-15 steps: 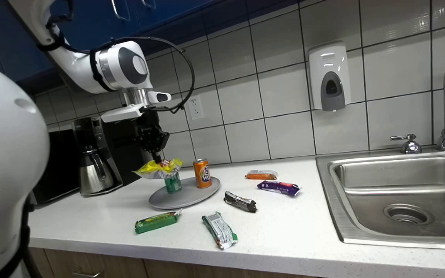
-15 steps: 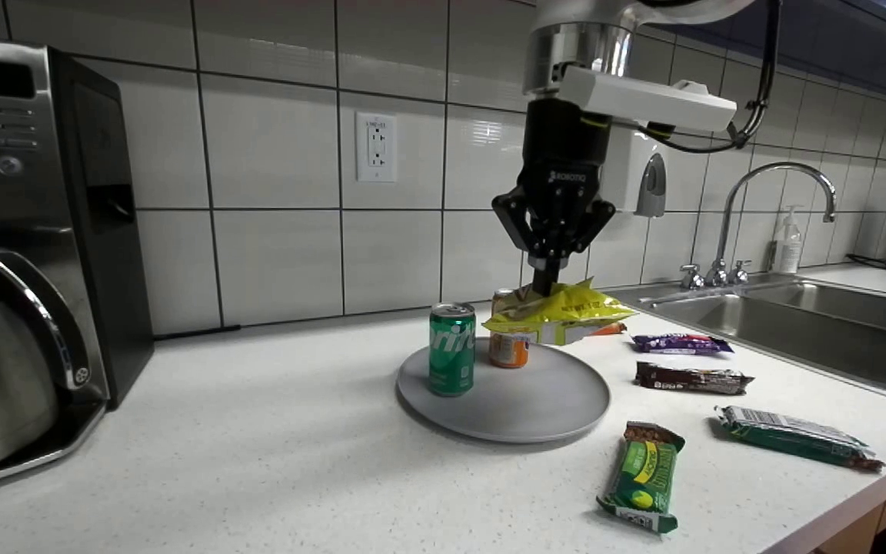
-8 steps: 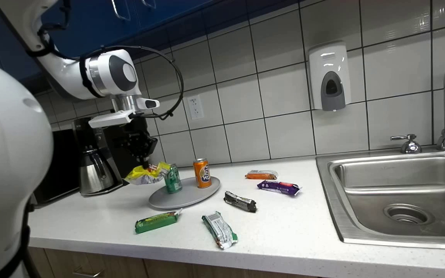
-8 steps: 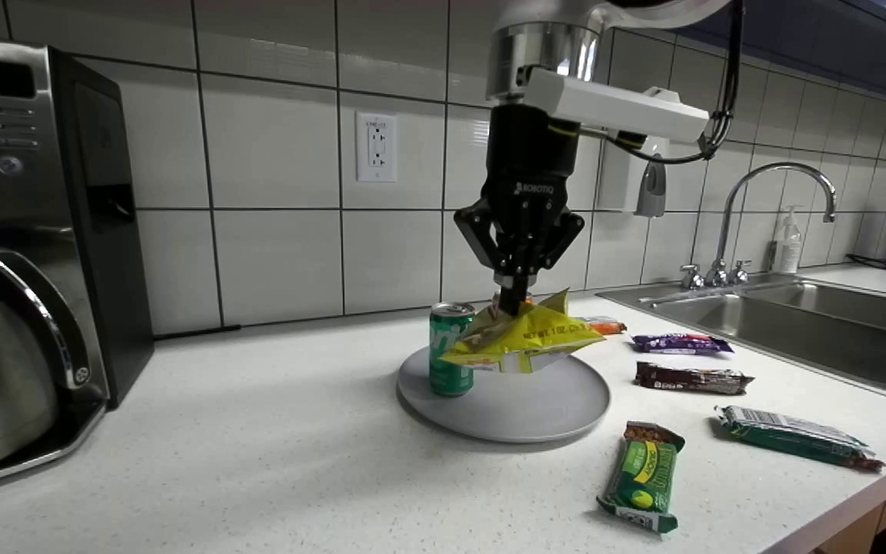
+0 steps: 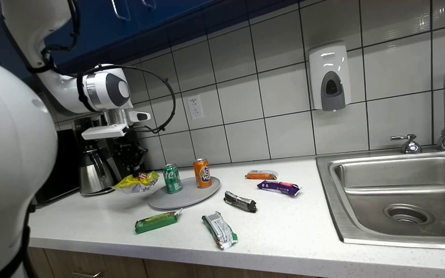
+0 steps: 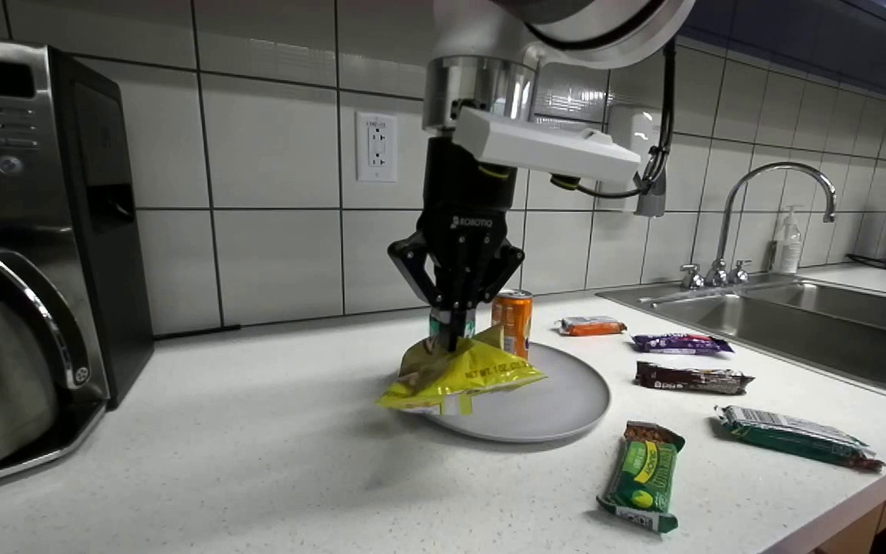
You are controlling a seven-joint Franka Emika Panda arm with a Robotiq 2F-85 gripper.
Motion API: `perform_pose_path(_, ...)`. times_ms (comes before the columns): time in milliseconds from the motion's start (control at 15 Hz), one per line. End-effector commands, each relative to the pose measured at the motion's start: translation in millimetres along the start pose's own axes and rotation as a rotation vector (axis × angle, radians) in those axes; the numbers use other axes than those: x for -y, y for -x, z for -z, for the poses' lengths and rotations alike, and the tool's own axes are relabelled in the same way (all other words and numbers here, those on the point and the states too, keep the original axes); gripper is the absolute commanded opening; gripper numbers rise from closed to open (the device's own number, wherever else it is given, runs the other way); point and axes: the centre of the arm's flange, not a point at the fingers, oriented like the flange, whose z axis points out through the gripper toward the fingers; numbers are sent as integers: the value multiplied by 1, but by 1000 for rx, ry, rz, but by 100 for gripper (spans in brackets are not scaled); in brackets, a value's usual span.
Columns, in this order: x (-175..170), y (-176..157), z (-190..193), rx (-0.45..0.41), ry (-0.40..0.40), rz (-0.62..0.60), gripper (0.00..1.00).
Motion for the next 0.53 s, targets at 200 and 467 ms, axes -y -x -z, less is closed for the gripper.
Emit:
perform_pose_path(200, 51, -12, -9, 7, -29, 74, 0)
perform_pose_path(467, 77, -13, -15, 15, -38, 109, 0)
